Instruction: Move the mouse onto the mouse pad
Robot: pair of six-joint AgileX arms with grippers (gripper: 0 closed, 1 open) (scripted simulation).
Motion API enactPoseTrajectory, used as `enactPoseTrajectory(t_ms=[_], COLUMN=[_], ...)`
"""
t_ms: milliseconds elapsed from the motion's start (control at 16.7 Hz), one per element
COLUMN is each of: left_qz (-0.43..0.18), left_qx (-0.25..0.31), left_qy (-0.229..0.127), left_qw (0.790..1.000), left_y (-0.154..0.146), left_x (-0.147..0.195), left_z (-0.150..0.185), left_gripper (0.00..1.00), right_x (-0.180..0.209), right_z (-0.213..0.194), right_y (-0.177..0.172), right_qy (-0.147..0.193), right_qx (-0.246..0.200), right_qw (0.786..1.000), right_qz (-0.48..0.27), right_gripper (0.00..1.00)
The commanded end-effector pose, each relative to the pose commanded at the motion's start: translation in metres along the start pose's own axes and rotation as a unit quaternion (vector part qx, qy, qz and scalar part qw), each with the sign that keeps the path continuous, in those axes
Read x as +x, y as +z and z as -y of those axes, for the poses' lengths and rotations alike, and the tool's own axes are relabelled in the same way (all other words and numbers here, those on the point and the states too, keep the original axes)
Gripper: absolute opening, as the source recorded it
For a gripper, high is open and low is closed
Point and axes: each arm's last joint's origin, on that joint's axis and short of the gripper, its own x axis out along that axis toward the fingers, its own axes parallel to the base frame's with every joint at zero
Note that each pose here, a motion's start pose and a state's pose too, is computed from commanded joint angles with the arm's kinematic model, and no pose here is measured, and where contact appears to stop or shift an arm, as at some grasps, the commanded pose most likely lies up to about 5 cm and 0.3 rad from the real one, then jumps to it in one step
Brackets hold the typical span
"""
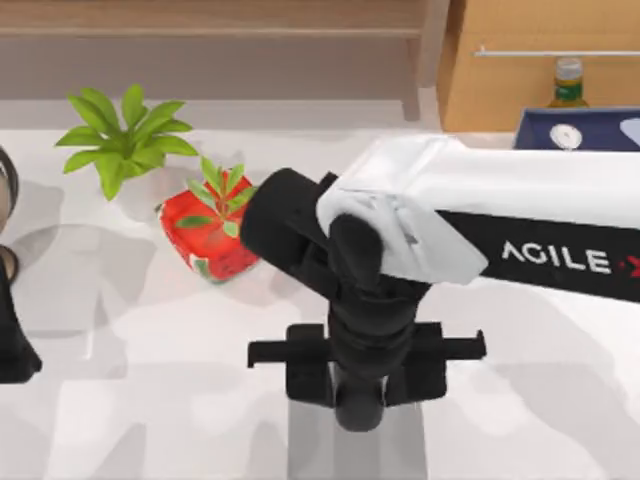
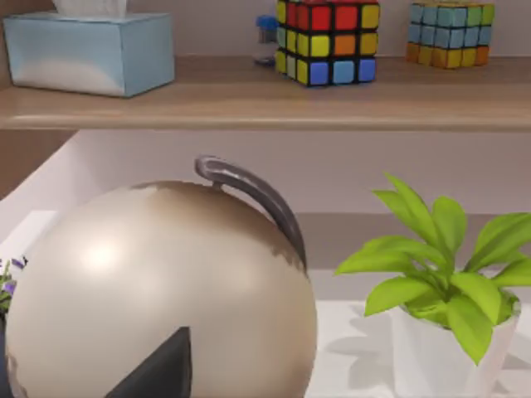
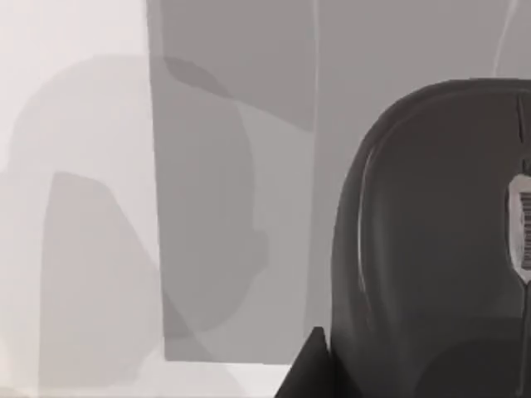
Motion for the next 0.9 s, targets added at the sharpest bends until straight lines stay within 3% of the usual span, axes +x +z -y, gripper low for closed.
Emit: enactPoseTrajectory(t_ms=[900], left_qz=[0.0], left_qx=[0.0], left_qy=[0.0], left_qw=[1.0], left_y=[0.0], left_x=[0.0], left_z=[0.0], left_gripper=[1.0], right_x=[0.028], right_z=[-0.001], right_y=[0.001], right_qy=[-0.001], right_qx=[-0.002], right_qw=[1.0], right_qz=[0.0], right_gripper=[0.0])
